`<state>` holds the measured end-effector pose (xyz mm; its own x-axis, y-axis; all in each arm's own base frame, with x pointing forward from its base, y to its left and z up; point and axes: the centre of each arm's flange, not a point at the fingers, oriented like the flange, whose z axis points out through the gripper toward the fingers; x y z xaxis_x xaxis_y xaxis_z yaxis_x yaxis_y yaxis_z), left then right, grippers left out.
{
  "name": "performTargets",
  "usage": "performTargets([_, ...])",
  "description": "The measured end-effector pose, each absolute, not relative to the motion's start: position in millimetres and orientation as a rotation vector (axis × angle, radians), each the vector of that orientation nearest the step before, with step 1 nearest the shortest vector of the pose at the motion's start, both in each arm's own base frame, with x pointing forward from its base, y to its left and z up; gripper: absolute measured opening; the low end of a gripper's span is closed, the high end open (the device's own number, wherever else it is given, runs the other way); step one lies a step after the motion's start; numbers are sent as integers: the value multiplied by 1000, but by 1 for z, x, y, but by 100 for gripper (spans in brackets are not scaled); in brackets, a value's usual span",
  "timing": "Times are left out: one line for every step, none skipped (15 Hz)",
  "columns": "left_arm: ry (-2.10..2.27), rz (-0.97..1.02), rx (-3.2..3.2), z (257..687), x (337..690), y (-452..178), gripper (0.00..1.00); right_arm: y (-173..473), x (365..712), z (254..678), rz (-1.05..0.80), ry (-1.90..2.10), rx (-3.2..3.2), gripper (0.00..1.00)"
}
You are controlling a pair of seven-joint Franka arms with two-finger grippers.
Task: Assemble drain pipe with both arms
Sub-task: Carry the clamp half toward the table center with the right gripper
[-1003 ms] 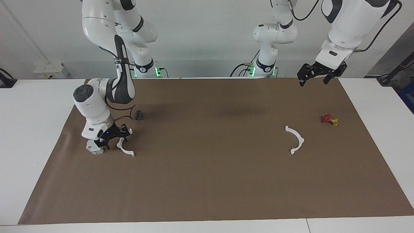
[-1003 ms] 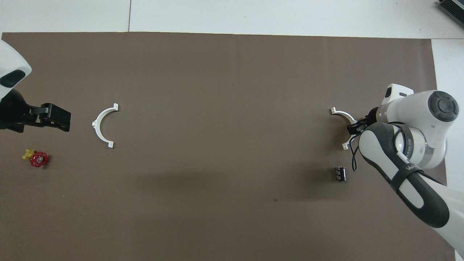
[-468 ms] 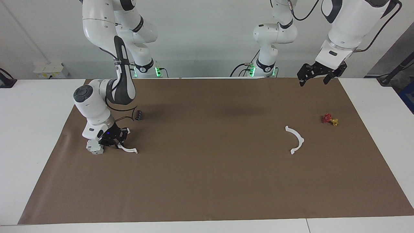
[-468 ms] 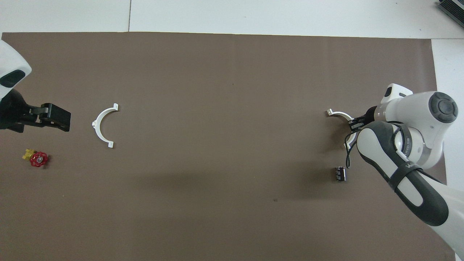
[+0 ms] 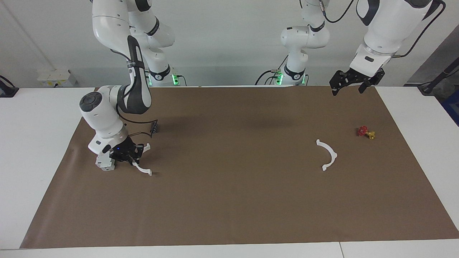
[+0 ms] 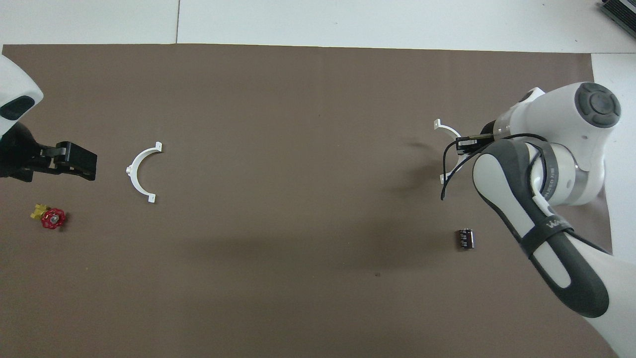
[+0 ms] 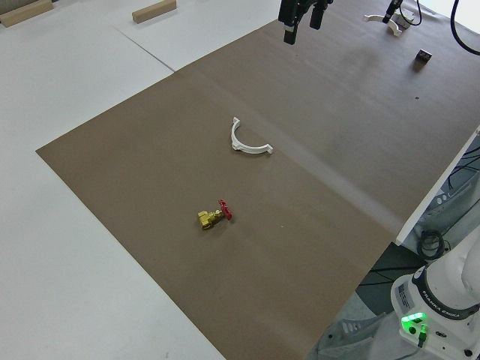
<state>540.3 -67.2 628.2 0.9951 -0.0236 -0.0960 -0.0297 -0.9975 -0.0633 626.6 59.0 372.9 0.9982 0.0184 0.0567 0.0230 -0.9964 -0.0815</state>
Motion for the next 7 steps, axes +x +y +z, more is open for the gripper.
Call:
performTargets([41, 147, -3073, 628, 540, -67, 100, 89, 624, 375, -81, 0, -3056, 20])
performTargets([41, 147, -3073, 628, 540, -67, 100, 118, 620, 375, -72, 44, -3055, 20])
performTargets([41, 147, -3073, 628, 540, -67, 100, 144, 615, 374, -63, 86, -3054, 20])
performTargets([41, 147, -3073, 628, 540, -67, 100, 167, 611, 373, -60, 123, -3051, 20])
performTargets([41, 147, -3073, 628, 540, -67, 100, 189, 610, 373, -61, 163, -3046, 20])
performTargets([41, 147, -3073, 628, 540, -67, 100, 210, 611, 372, -64, 205, -3041, 20])
performTargets([41, 147, -3073, 628, 540, -67, 100, 232, 613, 368, -65, 232, -3037, 20])
